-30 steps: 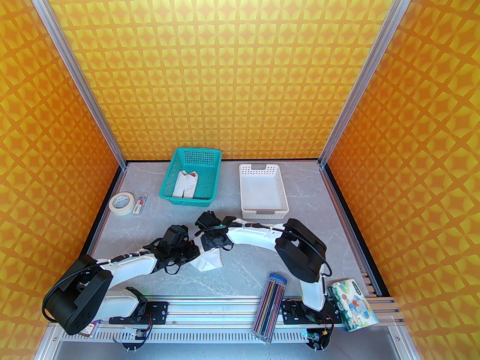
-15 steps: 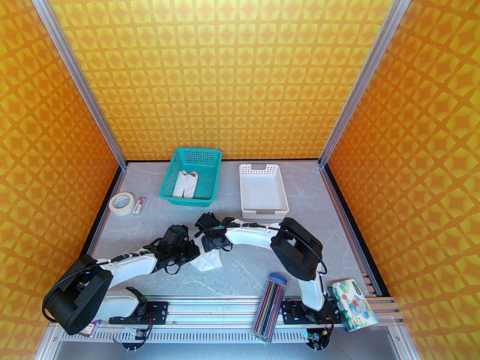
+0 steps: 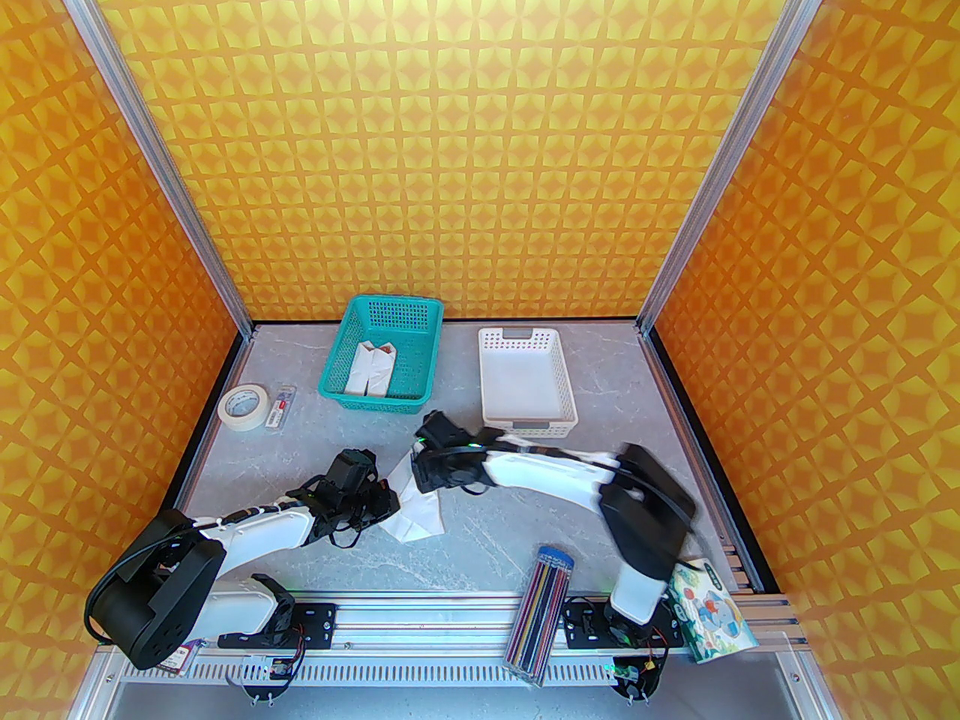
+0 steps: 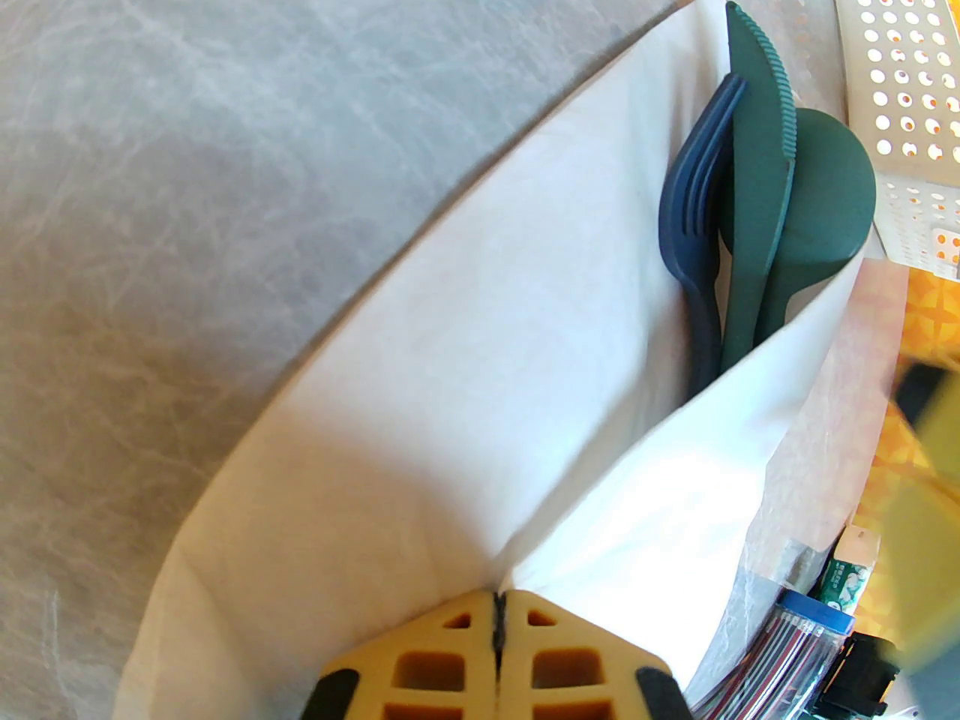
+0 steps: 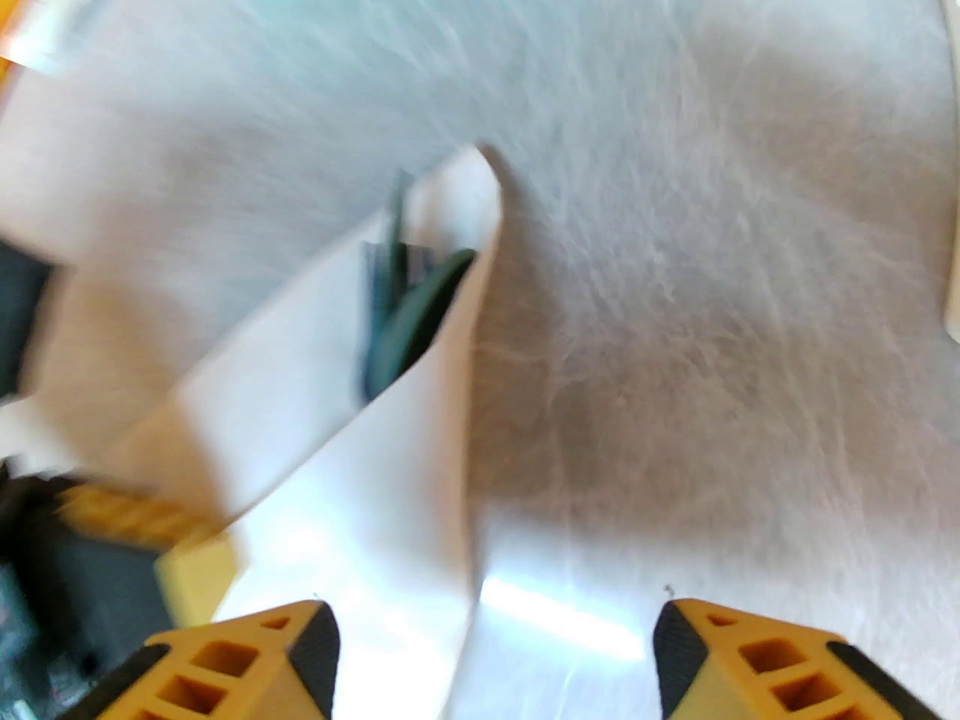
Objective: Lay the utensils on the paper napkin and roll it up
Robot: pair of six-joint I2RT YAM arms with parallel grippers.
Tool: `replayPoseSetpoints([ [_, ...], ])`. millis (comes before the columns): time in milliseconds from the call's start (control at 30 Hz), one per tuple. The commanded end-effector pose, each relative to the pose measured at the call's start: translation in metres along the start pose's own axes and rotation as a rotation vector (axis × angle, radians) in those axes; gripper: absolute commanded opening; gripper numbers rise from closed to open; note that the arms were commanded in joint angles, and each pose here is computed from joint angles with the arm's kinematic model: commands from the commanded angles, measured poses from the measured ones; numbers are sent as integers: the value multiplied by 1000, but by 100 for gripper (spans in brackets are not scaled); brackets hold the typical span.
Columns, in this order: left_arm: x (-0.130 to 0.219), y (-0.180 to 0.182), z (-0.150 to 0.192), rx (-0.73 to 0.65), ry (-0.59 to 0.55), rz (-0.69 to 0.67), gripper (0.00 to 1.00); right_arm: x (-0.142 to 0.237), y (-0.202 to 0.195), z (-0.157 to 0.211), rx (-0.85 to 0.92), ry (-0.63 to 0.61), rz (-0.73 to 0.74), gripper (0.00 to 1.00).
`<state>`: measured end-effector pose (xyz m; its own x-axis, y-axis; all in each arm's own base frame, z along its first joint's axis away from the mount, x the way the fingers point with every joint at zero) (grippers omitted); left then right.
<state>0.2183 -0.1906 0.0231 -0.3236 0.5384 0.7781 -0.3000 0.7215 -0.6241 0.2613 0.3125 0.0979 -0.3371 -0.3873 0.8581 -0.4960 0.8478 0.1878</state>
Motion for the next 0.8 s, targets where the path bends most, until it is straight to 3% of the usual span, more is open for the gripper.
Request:
replayPoseSetpoints([
  [0,2,36,4,17,-5,-155,0,18,15,4,-41,-35,-189,56],
  [167,2,34,3,7,-8,-153,0,31,38,23,-90,-28,-413,16],
  [267,2,33,2,-4,-10,-153,0,26,49,35,-150,-16,-517,0],
  [767,-1,31,0,-14,-5,-163,0,-21,51,89,-188,153,-480,0],
])
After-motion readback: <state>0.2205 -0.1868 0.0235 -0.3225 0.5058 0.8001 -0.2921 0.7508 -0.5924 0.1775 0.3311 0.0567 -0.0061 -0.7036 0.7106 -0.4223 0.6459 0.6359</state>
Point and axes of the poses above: each hand's point on the last joint's axis, 136 mm out from that joint toward the fingers, its own x axis back along the fingers, its own y axis along the line the jaws close on, z = x × y, the point moved 1 cm from there along x, back along the fingers, and after that the axes turned 8 degrees about x, right-handed, at the moved point
